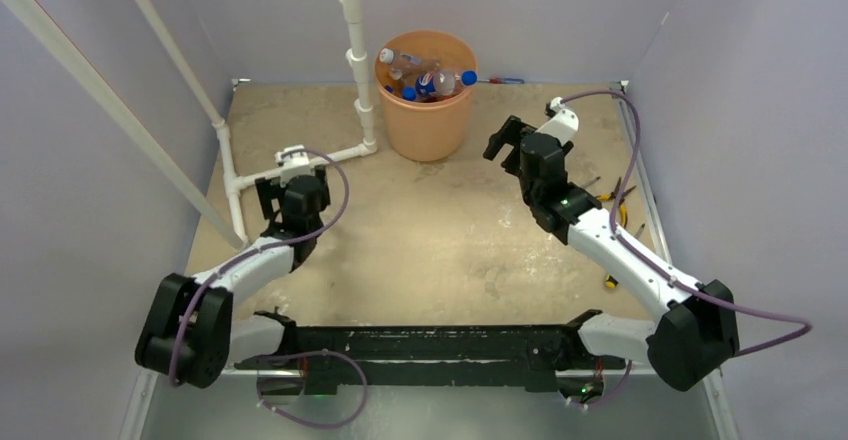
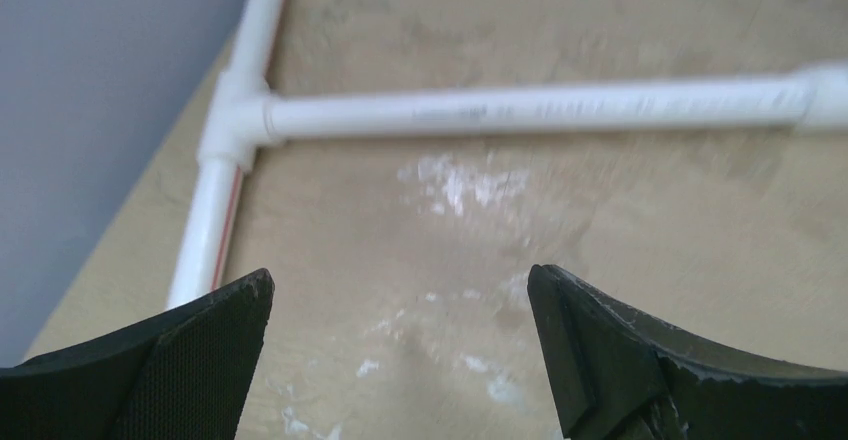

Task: Put the plastic bottles in the bin
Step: Reset both arms

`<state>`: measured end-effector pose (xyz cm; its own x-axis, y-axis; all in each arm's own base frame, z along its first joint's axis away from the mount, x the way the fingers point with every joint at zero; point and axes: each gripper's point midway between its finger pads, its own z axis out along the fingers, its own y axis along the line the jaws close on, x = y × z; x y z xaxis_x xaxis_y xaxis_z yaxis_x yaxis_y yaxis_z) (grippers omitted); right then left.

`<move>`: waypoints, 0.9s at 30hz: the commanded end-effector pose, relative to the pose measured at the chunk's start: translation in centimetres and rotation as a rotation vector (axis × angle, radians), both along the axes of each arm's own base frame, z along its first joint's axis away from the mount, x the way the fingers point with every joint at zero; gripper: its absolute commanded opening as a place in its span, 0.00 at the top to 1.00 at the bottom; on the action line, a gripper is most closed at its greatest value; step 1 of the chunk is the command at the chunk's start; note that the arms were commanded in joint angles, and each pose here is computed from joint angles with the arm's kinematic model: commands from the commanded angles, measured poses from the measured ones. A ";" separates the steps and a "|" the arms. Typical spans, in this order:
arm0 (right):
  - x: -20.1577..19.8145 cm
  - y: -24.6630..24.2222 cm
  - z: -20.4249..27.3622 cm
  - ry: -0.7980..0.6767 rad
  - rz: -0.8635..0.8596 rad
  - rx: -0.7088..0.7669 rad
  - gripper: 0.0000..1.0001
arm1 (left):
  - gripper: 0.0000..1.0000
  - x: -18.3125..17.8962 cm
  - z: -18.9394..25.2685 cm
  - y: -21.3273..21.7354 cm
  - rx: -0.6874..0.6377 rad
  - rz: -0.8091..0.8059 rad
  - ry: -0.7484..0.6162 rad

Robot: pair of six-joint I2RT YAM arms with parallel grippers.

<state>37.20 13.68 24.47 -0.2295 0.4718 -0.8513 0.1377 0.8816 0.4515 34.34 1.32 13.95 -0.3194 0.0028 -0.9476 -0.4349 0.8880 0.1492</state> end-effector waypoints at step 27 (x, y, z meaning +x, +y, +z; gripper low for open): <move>1.4 -15.1 -7.9 -0.290 -0.379 -0.465 0.01 | 0.01 3.1 -5.7 0.3 0.005 -0.190 -0.223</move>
